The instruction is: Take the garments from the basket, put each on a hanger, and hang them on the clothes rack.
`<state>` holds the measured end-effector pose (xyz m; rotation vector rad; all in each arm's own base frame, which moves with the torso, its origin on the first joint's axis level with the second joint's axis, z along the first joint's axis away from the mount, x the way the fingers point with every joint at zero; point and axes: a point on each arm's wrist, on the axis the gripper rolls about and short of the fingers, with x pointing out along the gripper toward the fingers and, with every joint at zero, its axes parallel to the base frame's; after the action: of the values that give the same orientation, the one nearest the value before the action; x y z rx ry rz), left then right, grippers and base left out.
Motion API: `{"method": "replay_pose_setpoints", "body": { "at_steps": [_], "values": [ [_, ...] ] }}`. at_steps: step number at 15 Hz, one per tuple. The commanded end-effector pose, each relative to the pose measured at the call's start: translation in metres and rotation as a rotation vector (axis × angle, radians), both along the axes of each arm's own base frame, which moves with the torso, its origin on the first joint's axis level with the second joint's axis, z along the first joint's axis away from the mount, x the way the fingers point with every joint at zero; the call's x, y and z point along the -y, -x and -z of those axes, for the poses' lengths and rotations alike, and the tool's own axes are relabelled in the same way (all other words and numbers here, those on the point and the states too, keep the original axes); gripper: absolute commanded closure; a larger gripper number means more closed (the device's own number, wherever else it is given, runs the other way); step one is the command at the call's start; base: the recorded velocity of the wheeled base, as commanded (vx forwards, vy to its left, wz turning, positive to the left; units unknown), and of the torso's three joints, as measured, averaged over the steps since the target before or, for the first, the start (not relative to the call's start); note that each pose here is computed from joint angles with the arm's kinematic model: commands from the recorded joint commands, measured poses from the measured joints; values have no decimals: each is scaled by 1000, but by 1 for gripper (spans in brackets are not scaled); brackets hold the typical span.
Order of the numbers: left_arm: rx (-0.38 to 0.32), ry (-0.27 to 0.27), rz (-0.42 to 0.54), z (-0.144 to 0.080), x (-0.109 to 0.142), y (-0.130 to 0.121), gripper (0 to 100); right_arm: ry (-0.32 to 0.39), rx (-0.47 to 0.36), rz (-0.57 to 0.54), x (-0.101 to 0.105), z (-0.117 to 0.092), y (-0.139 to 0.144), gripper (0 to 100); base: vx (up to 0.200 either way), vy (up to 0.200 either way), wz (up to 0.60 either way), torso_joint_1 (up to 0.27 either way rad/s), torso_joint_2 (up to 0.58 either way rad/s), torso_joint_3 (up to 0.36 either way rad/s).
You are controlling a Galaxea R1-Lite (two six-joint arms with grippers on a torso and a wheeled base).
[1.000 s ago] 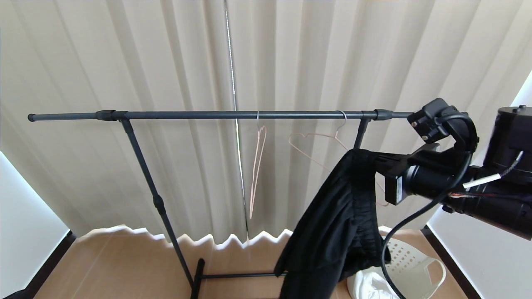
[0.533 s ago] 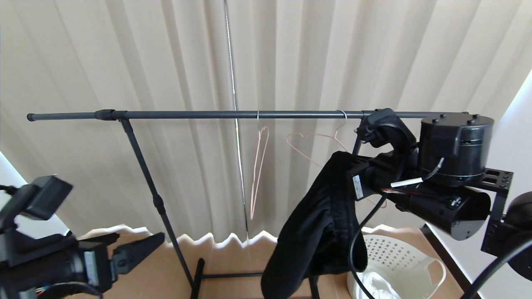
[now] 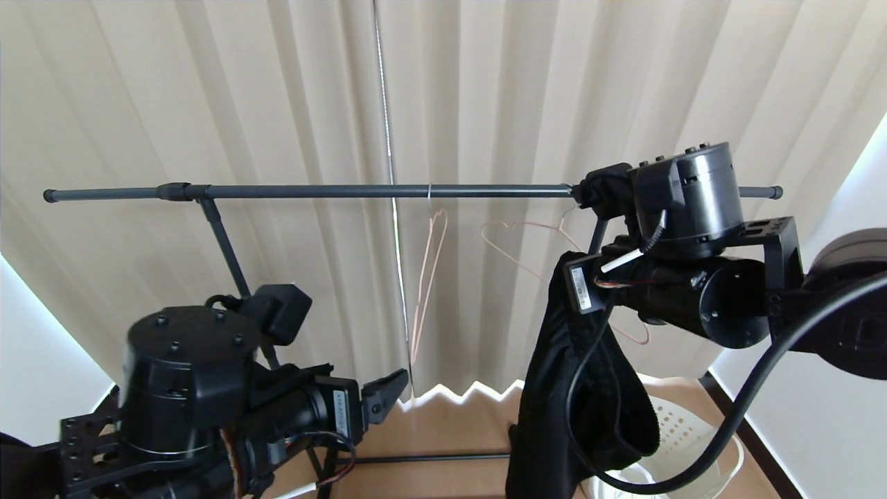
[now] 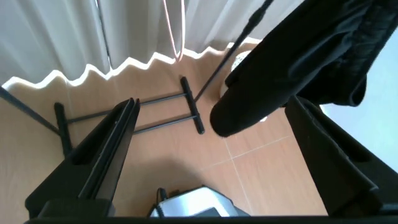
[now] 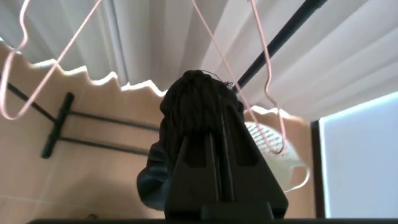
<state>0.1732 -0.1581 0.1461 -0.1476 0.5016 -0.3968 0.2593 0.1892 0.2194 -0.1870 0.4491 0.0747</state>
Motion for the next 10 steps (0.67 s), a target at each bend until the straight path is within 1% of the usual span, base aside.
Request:
{"method": "replay_pose_setpoints", "body": {
  "at_steps": [1, 3, 4, 6, 8, 10],
  "values": [
    [-26, -32, 17, 23, 23, -1, 0, -140, -36, 60, -16, -21, -8, 100, 0, 0, 0, 0, 0, 0],
    [-9, -17, 41, 22, 29, 3, 0, -202, -31, 76, -24, -23, -14, 100, 0, 0, 0, 0, 0, 0],
    [-10, -19, 60, 23, 33, 6, 0, -245, -27, 80, -34, -21, -17, 100, 0, 0, 0, 0, 0, 0],
    [-15, -24, 82, 25, 41, 8, 0, -300, -19, 81, -47, -22, -21, 100, 0, 0, 0, 0, 0, 0],
    [-24, -37, 92, 30, 48, 5, 0, -336, -11, 82, -55, -24, -26, 100, 0, 0, 0, 0, 0, 0],
    [-6, -33, 83, 36, 71, -10, 0, -389, 2, 54, -70, -31, -20, 100, 0, 0, 0, 0, 0, 0]
  ]
}}
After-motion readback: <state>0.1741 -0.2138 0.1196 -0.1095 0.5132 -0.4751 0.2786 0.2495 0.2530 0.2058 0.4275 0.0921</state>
